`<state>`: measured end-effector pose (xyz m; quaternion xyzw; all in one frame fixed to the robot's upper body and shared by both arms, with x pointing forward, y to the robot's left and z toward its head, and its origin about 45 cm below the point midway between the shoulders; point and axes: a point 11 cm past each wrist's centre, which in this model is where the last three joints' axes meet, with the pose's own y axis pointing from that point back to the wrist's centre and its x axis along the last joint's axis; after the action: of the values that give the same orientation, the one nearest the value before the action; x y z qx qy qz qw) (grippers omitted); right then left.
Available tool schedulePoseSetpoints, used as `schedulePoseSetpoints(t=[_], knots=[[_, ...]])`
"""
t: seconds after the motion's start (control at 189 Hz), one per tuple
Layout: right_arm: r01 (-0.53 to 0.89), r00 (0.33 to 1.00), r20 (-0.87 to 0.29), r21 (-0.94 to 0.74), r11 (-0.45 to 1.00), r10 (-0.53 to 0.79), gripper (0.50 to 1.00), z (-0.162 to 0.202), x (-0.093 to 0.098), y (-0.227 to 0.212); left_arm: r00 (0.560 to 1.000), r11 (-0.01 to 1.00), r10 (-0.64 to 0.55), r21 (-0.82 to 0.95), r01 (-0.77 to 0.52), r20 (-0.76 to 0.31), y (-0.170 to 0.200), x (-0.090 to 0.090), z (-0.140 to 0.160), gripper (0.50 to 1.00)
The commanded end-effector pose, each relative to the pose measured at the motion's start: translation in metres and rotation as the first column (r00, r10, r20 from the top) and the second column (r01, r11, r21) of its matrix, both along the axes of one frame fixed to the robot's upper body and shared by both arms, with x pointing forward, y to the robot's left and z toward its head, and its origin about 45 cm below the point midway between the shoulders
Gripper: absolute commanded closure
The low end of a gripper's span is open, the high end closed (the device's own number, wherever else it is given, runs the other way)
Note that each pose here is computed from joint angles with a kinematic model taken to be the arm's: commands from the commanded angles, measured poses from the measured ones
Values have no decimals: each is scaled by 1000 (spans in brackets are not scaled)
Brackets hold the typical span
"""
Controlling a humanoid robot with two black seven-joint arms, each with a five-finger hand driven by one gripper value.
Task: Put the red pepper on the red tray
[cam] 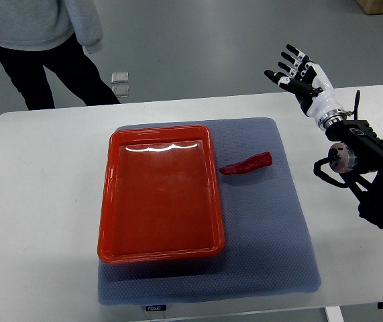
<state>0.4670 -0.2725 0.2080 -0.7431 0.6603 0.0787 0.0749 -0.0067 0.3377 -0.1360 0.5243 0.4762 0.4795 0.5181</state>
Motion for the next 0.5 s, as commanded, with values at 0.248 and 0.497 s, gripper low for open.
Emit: schedulePoseSetpoints(t=[0.248, 0.497], knots=[[0, 1000, 1, -1, 1000, 0, 585, 0, 0, 0, 1000, 1000, 1, 6, -1, 3, 2, 2, 0, 500], [-7, 1000, 4, 1, 1000, 7, 583, 1, 0, 0, 1000, 1000, 2, -3, -2, -9, -1, -5, 0, 500]])
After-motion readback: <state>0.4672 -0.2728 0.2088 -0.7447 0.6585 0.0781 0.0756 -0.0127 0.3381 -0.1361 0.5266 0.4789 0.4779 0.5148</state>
